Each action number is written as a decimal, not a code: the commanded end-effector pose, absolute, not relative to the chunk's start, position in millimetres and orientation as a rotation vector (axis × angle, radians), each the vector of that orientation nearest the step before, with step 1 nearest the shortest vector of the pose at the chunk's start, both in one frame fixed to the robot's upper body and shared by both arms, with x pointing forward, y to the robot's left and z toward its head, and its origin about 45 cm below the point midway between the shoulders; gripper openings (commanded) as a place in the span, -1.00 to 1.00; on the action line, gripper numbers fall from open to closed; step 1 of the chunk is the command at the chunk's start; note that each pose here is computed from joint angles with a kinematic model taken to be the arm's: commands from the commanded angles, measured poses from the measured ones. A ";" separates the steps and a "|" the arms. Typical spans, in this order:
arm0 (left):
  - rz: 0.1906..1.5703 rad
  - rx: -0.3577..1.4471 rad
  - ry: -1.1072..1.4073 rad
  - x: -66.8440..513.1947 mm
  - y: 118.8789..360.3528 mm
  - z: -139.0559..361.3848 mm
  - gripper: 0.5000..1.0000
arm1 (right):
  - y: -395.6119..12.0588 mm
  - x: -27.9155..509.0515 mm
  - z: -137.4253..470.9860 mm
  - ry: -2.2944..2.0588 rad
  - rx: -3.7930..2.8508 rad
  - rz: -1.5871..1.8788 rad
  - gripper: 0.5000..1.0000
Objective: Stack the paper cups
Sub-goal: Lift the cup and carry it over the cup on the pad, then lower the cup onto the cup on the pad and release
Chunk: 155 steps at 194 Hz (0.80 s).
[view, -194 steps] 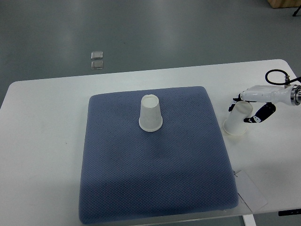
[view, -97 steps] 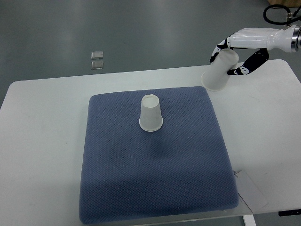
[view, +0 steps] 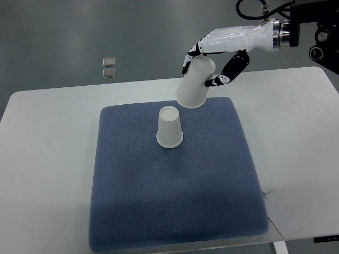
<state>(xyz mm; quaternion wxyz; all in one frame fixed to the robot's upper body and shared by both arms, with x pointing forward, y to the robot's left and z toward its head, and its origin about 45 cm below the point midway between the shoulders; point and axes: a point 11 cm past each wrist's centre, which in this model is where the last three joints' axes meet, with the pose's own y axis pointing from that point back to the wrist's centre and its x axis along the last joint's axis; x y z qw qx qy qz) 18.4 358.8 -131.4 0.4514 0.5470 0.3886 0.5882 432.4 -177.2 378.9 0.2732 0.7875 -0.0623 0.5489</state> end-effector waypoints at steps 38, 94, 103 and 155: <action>1.453 1.352 0.960 18.4 358.8 -131.4 1.00 | -141.8 433.2 367.6 -0.116 2.130 1.485 -1.00; 1.454 1.351 0.961 18.3 358.8 -131.4 1.00 | -115.3 433.6 345.6 -0.077 2.133 1.456 -1.00; 1.453 1.352 0.960 18.4 358.8 -131.4 1.00 | -115.5 434.5 341.4 -0.069 2.126 1.445 -1.00; 1.453 1.352 0.960 18.4 358.8 -131.4 1.00 | -111.4 438.6 328.2 -0.067 2.117 1.420 -1.00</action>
